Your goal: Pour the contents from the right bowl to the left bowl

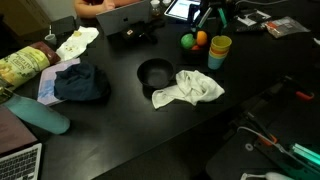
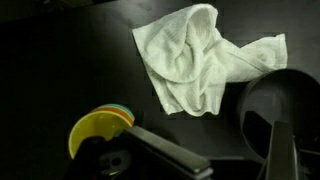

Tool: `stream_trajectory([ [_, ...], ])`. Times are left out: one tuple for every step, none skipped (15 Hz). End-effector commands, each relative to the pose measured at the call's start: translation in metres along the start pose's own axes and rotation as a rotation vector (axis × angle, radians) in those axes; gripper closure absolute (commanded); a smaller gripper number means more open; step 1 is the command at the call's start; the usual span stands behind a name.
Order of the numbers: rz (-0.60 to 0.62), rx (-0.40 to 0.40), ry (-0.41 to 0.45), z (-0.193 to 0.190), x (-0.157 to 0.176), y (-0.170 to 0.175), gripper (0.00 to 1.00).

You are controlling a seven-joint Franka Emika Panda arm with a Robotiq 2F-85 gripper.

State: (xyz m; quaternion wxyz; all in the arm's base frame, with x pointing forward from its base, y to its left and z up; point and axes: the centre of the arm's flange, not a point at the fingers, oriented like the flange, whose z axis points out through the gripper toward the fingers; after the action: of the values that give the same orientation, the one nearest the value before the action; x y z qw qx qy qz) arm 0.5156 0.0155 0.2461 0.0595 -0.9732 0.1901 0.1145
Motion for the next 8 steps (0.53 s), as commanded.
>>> stream_trajectory([
  [0.098, -0.026, -0.004, 0.021, 0.032, 0.013, 0.00],
  [0.127, -0.027, 0.001, 0.028, 0.039, 0.019, 0.00],
  [0.165, -0.026, 0.023, 0.034, 0.045, 0.023, 0.00],
  [0.198, -0.015, 0.042, 0.039, 0.053, 0.025, 0.00],
  [0.222, -0.015, 0.058, 0.042, 0.059, 0.027, 0.00],
  [0.244, -0.031, 0.084, 0.045, 0.066, 0.029, 0.00],
  [0.263, -0.037, 0.095, 0.045, 0.069, 0.031, 0.00],
  [0.272, -0.060, 0.094, 0.038, 0.065, 0.036, 0.00],
])
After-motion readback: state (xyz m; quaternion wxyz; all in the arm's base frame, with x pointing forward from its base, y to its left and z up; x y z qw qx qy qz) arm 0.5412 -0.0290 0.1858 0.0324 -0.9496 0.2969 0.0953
